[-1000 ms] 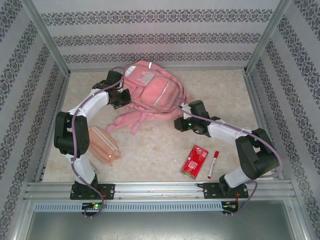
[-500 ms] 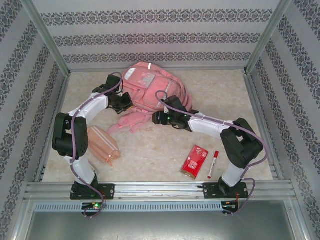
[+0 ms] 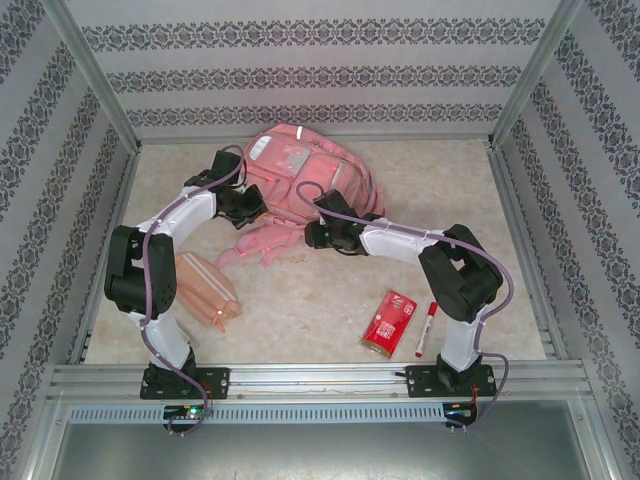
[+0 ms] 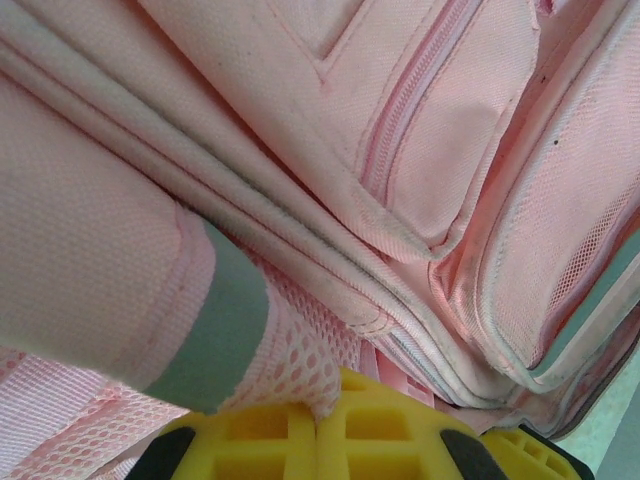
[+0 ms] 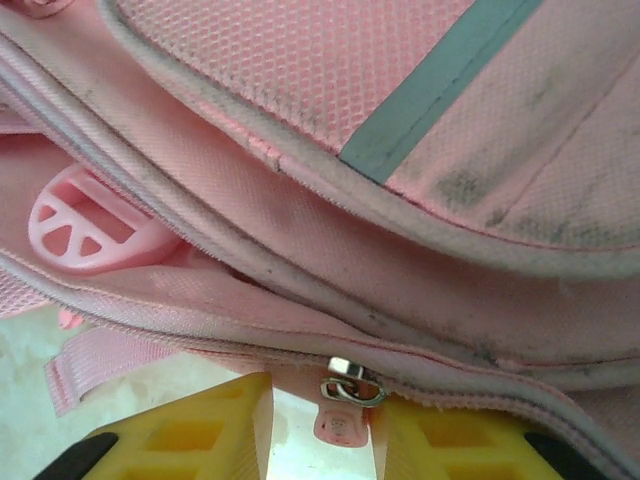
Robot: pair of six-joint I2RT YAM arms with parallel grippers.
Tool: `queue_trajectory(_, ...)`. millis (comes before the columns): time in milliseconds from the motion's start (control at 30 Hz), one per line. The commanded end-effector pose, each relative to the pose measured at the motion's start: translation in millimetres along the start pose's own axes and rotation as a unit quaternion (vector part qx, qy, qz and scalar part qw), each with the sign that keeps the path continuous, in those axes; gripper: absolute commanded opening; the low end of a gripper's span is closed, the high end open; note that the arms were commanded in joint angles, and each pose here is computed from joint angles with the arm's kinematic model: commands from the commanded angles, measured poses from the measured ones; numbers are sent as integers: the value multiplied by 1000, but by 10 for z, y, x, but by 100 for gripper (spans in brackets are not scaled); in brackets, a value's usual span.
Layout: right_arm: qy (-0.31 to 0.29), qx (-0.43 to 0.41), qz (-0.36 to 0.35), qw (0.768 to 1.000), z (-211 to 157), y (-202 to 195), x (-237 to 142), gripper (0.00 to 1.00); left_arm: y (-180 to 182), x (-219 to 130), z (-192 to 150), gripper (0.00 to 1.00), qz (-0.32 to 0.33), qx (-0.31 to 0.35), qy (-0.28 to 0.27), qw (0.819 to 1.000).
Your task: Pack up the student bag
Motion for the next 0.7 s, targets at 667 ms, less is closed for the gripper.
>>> queue_trajectory(667, 30, 18, -93, 995, -148, -704, -579, 0, 153, -223, 439, 0, 32, 79, -67, 994)
Point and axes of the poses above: each hand's point on the last joint's axis, 136 mm out from that joint toward the fingers, its own x axis out along the fingers, its own y axis along the line the jaws close on, z = x × y, the point moved 5 cm from there along -x, back along the fingers, and after that the axes turned 2 degrees about -x, right-handed, at the moved point
